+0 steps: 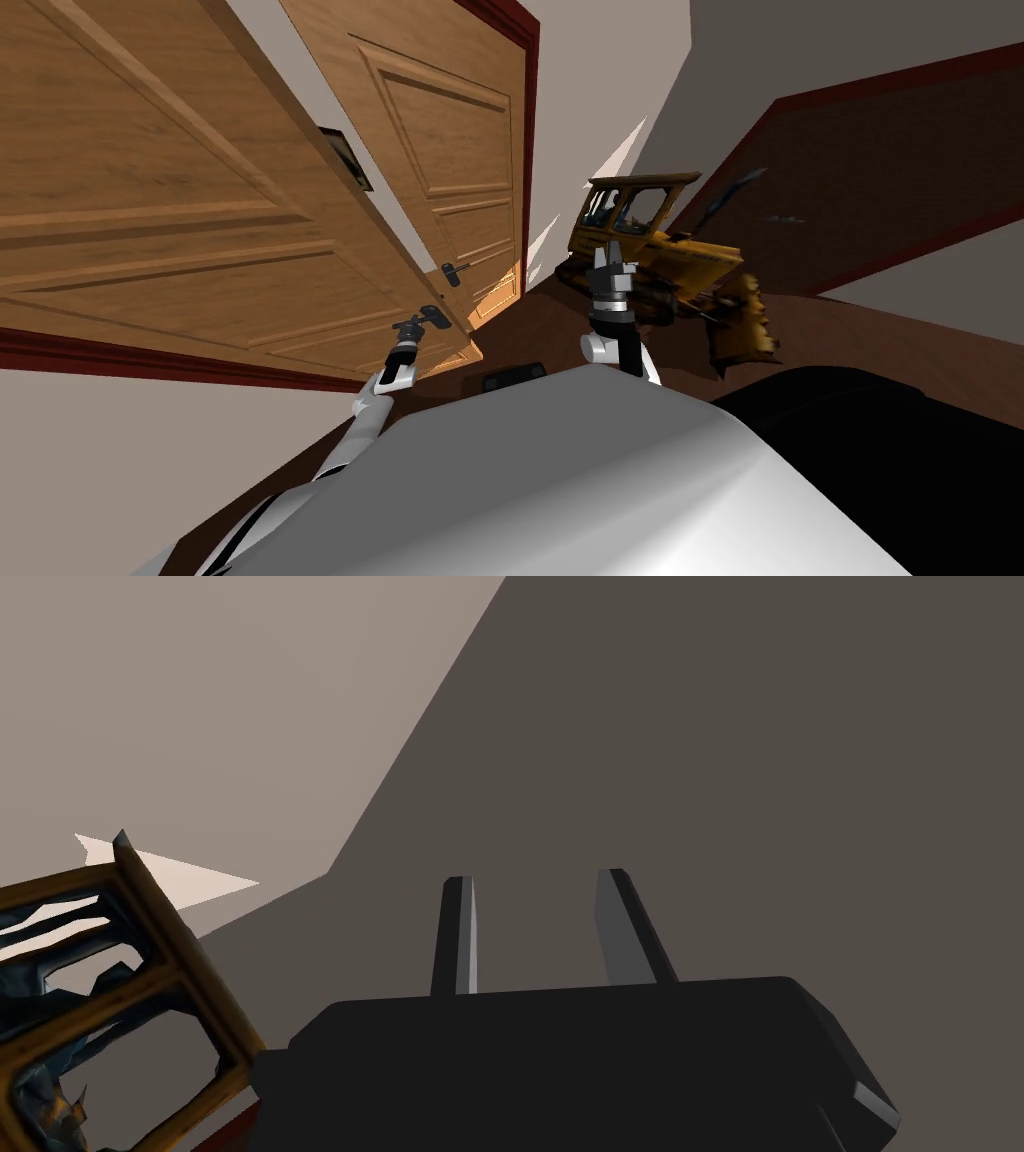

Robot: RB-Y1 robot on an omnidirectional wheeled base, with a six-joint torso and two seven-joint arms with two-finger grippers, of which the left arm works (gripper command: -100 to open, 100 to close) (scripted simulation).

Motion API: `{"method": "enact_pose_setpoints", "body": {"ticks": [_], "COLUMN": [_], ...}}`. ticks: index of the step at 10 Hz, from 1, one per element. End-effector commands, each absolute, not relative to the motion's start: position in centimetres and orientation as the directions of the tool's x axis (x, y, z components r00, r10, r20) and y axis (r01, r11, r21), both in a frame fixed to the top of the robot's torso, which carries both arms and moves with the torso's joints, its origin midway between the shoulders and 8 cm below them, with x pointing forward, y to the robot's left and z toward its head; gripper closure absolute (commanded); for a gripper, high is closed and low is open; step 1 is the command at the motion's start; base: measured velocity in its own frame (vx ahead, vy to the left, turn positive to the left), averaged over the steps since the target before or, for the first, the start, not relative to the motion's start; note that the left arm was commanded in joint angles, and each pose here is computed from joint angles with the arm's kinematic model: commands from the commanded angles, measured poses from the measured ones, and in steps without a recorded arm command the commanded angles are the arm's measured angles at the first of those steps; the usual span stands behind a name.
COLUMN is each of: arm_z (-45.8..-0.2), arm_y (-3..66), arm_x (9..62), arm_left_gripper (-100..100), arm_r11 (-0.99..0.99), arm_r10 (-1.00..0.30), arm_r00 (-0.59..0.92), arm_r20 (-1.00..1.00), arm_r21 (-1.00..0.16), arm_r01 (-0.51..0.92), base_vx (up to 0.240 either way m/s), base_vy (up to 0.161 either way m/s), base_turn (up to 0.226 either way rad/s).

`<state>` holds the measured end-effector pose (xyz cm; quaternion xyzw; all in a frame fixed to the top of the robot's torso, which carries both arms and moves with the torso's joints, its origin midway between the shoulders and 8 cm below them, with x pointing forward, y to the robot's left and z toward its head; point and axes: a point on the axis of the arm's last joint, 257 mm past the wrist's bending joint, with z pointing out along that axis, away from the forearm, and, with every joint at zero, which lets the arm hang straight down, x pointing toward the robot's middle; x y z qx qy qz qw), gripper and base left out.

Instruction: Pull the door open

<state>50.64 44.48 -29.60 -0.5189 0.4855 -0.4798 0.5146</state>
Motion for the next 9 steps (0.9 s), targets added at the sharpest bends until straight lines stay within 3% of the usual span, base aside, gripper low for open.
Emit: {"method": "enact_pose_setpoints", "body": {"ticks": [1,7,9], "arm_z": [-29.5,-29.2,-29.5], "arm_y": [44.2,42.7,42.8], "arm_x": [50.1,47.6,47.1], "arm_left_gripper": [100,100,100], "arm_r11": [0.004,0.001,0.004], "arm_r10": [-0.999,-0.998,-0.997], "arm_r00": [0.041,-0.068,-0.078], "arm_r20": [-0.004,-0.001,-0.004], "arm_r21": [-1.0,-1.0,-1.0], "arm_r01": [-0.005,0.0,-0.004], "base_vx": [-0.153,-0.232,-0.136], "base_vy": [0.066,0.095,0.036], "base_turn": [-0.123,-0.117,-0.059]}}
